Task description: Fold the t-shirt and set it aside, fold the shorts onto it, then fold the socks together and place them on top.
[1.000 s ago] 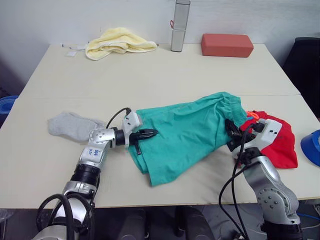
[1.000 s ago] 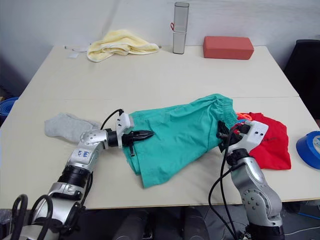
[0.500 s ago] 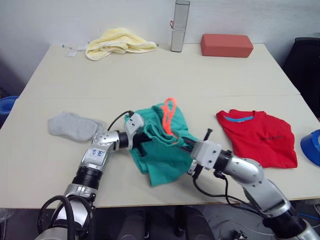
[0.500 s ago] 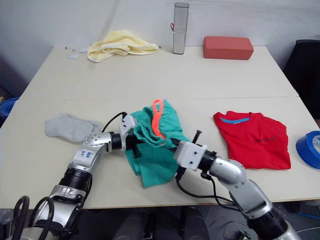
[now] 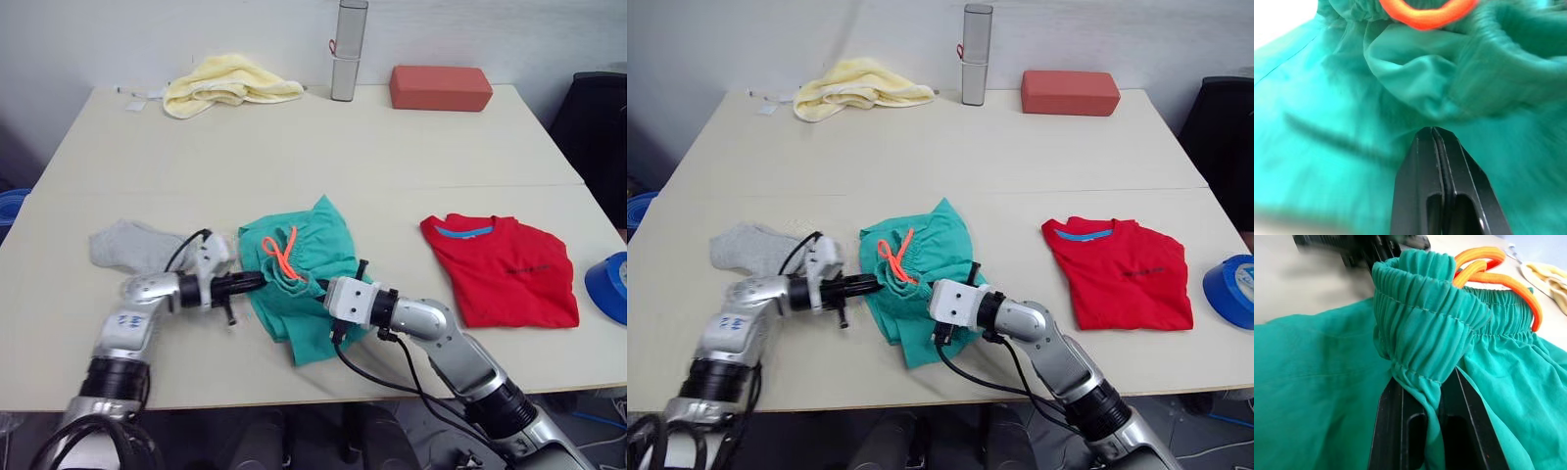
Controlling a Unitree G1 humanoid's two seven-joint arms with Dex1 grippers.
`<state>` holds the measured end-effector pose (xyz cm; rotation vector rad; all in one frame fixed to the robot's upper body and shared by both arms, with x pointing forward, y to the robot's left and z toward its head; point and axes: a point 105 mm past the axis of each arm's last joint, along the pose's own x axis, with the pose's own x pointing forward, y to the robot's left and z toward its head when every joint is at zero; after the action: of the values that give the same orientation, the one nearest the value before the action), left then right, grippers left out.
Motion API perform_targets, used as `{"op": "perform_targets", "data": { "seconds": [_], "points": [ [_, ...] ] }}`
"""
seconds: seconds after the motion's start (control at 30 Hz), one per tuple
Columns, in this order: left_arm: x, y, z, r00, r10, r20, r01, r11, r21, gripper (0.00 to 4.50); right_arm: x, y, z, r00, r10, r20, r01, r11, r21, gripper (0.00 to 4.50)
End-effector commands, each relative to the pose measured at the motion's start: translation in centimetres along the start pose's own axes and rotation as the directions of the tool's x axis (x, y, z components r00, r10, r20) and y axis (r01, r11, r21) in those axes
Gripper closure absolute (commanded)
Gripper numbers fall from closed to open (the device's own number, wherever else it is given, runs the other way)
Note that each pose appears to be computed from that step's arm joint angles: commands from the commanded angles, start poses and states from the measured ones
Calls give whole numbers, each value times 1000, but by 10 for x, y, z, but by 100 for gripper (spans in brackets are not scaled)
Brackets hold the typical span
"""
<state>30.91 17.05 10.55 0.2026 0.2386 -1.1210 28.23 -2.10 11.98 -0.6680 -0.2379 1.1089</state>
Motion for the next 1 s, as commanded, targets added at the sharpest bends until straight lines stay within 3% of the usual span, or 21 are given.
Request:
{"op": "perform_targets", "data": {
  "seconds": [0.03, 0.07, 0.17, 0.3, 0.4, 0.5, 0.6, 0.7, 0.8, 0.93, 1.0],
  "points": [
    [-32, -5, 18, 997, -67, 30, 66, 998, 19, 450, 2, 1, 14, 999, 13, 53, -13, 1000, -2, 447],
    [-44, -2, 26, 996, -68, 49, 68, 998, 14, 450, 3, 0, 15, 998, 16, 62, -17, 1000, 22, 447],
    [-58, -3, 58, 985, -102, 141, 102, 995, 4, 450, 3, 2, 16, 995, 72, 73, -77, 995, 71, 378],
    [-38, -18, 99, 950, -188, 248, 184, 982, 39, 450, -4, 12, 30, 955, 255, 154, -272, 957, 98, 238],
    [-13, -24, 110, 944, -207, 256, 194, 978, 74, 450, -22, 4, 47, 899, 323, 298, -396, 889, 231, 138],
    [0, -22, 110, 950, -186, 251, 165, 981, 100, 450, -45, -11, 52, 865, 335, 374, -461, 826, 324, 138],
    [13, -17, 107, 956, -150, 251, 120, 984, 131, 450, -67, -27, 44, 873, 317, 371, -459, 794, 400, 138],
    [27, -10, 107, 958, -94, 270, 55, 987, 151, 450, -66, -50, 23, 934, 198, 298, -317, 843, 434, 202],
    [42, -8, 101, 961, -72, 267, 32, 988, 150, 450, -51, -61, 7, 966, 99, 240, -196, 885, 423, 312],
    [57, -7, 67, 986, -52, 157, 26, 987, 161, 450, -26, -55, -14, 982, 95, 165, -142, 942, 305, 448],
    [61, 1, 61, 982, 12, 188, -31, 994, 102, 450, -15, -47, -20, 982, 103, 156, -146, 946, 289, 448]
  ]
}}
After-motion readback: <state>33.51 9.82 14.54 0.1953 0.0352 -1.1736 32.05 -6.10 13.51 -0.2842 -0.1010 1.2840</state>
